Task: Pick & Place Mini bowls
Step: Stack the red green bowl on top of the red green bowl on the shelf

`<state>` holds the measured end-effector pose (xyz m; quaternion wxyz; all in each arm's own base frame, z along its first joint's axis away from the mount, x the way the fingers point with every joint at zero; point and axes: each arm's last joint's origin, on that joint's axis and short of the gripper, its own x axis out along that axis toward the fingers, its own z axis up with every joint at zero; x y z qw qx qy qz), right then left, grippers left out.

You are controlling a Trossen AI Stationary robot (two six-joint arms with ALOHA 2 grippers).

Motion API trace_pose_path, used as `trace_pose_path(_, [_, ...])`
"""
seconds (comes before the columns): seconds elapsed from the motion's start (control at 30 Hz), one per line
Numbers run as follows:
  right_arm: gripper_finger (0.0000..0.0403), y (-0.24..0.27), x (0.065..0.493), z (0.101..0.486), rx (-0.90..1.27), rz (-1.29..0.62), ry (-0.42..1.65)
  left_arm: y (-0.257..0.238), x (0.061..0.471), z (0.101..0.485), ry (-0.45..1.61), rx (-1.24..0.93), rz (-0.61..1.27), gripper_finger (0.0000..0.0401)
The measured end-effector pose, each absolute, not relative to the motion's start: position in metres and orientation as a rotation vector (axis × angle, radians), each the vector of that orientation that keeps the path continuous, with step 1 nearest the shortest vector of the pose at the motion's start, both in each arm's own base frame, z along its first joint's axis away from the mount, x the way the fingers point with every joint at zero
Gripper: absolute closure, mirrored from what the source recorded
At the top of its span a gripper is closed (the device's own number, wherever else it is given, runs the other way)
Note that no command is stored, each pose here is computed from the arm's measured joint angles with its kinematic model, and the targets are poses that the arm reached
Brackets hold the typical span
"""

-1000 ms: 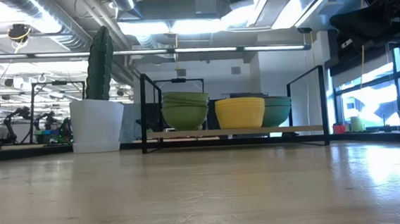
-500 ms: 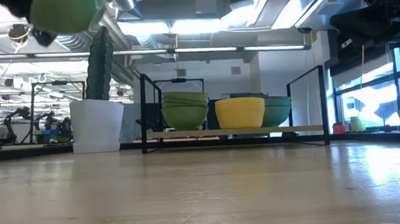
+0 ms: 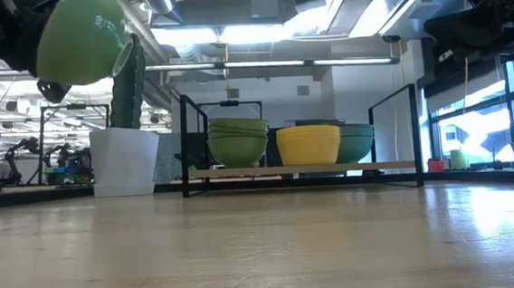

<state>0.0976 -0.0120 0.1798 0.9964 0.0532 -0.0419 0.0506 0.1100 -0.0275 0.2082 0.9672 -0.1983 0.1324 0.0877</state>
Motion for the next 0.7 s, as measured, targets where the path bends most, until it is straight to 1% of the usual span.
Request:
trace_pose_path(0.23, [0.0393, -0.012, 0.098, 0.180, 0.110, 0.101, -0.085, -0.028, 0.110, 0.207, 0.238, -0.404, 0.163, 0.0391])
trace_pose_path(0.33, [0.0393, -0.012, 0.098, 0.180, 0.104, 0.101, -0.085, -0.031, 0.113, 0.220, 0.154, -0.367, 0.046, 0.0391])
trace_pose_path(0.4, [0.0393, -0.012, 0.098, 0.180, 0.103, 0.101, -0.085, -0.032, 0.115, 0.236, 0.090, -0.333, 0.010, 0.0391])
trace_pose_path(0.5, [0.0393, -0.012, 0.098, 0.180, 0.104, 0.101, -0.085, -0.032, 0.118, 0.270, 0.040, -0.256, 0.046, 0.0393])
trace_pose_path(0.7, [0.0393, -0.012, 0.098, 0.180, 0.103, 0.101, -0.085, -0.029, 0.129, 0.354, 0.069, -0.106, 0.184, 0.0393])
